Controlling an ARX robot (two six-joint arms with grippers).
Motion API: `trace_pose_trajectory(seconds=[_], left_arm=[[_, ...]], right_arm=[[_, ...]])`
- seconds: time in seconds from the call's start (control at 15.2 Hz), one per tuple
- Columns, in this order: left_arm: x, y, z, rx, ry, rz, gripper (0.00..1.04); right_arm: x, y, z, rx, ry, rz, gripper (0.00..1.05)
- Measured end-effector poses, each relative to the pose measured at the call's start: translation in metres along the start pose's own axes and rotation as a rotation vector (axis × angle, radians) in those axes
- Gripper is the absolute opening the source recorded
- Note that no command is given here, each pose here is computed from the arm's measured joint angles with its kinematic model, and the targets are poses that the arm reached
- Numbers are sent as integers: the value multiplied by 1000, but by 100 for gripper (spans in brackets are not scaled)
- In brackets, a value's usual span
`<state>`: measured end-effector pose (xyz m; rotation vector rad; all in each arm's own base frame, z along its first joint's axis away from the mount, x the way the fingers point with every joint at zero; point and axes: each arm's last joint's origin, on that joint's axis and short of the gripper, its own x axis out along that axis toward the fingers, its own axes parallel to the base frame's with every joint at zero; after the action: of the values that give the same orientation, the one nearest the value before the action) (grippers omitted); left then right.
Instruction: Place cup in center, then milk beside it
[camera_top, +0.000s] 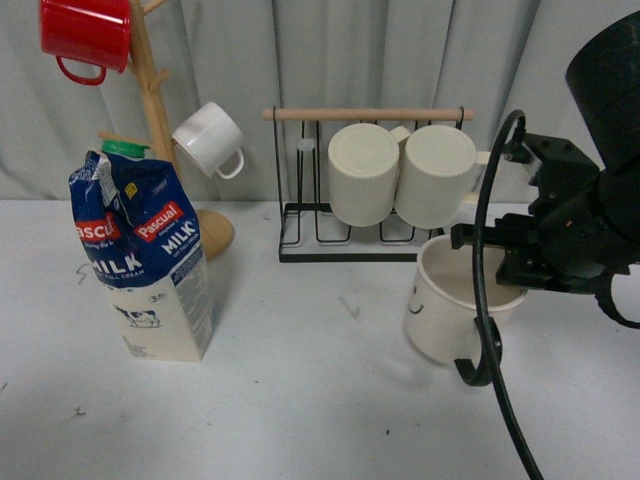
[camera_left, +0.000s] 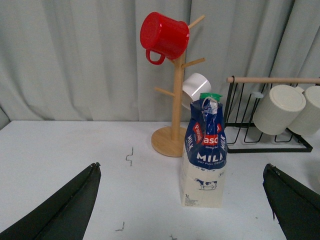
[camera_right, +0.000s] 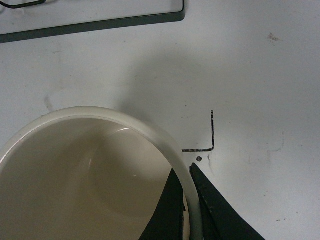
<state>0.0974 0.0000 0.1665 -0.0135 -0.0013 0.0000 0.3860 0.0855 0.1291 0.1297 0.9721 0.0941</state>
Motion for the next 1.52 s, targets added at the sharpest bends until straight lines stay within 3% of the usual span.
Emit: trace_pose_trajectory(seconds=[0.4,0.66,1.45,1.52], left_arm=[[0,0,0,0,0,0,98],[0,0,0,0,0,0,98],[0,0,0,0,0,0,98],[0,0,0,0,0,0,98]], right_arm=[[4,53,-8,-13,45,-14,3],[13,61,6,12,44,-37,3],[33,79,5,-7,46,-57,3],[33,80,5,-6,51,-50,9]])
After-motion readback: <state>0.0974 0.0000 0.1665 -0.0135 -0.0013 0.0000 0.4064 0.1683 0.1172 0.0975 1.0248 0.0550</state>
